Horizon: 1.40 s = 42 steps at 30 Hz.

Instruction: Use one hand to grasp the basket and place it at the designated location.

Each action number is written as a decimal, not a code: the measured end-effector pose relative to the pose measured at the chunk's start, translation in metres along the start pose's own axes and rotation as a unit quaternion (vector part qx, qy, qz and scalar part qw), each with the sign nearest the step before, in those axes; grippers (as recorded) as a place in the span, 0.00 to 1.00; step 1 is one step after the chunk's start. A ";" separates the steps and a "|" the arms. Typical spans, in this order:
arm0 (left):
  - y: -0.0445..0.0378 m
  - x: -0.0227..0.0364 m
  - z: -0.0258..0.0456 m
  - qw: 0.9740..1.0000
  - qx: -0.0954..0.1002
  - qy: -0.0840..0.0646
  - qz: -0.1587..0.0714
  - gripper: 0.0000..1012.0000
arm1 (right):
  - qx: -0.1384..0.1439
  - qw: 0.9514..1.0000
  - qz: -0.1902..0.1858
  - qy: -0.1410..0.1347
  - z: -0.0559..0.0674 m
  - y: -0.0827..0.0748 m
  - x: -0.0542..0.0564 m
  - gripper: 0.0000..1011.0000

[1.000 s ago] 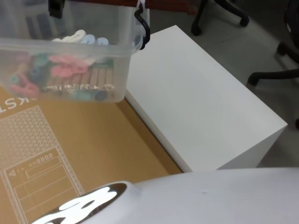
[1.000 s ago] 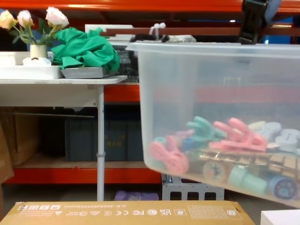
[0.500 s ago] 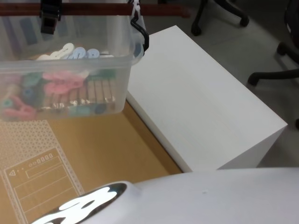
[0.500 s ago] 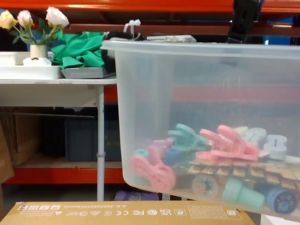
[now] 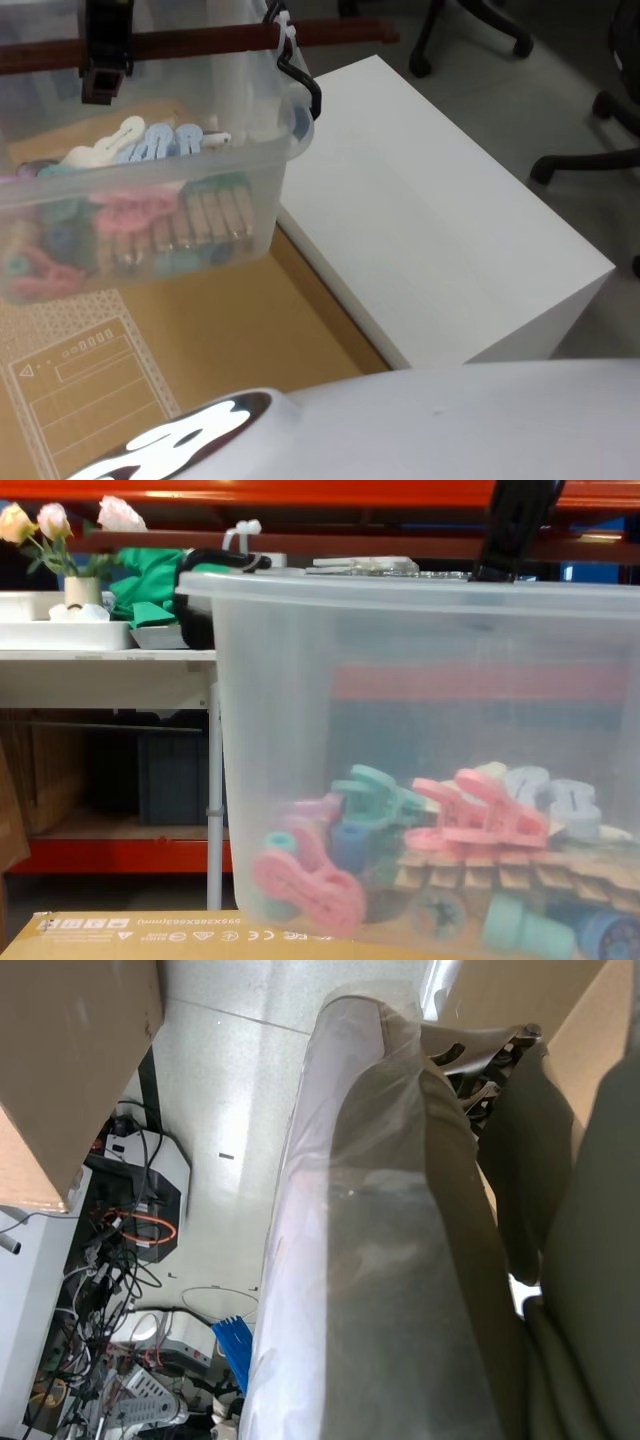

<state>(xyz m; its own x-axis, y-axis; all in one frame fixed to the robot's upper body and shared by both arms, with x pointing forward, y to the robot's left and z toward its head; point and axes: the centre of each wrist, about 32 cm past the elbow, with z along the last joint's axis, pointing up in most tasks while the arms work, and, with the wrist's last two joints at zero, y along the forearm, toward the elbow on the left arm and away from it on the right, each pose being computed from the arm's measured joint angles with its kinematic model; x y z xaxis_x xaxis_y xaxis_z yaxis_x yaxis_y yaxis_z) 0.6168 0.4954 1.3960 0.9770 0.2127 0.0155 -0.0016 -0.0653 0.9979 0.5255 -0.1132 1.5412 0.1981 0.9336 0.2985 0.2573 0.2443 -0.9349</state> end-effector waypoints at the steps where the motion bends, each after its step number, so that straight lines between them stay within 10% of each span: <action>1: 0.0000 0.0000 0.0000 1.000 0.000 0.000 0.000 0.00 | 0.002 1.000 0.001 -0.005 0.001 0.000 0.000 0.22; 42: 0.0000 0.0000 0.0000 1.000 0.000 0.000 0.000 0.00 | 0.025 0.990 0.020 -0.134 0.035 0.028 0.014 0.22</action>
<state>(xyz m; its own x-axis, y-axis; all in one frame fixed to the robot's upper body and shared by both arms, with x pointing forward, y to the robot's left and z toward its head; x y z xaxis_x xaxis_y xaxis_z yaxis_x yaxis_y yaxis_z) 0.6169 0.4954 1.3961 0.9770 0.2127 0.0156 -0.0017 -0.0653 0.9979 0.5022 -0.0838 1.5121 -0.0528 0.9772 0.2054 0.2067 0.2120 -0.9552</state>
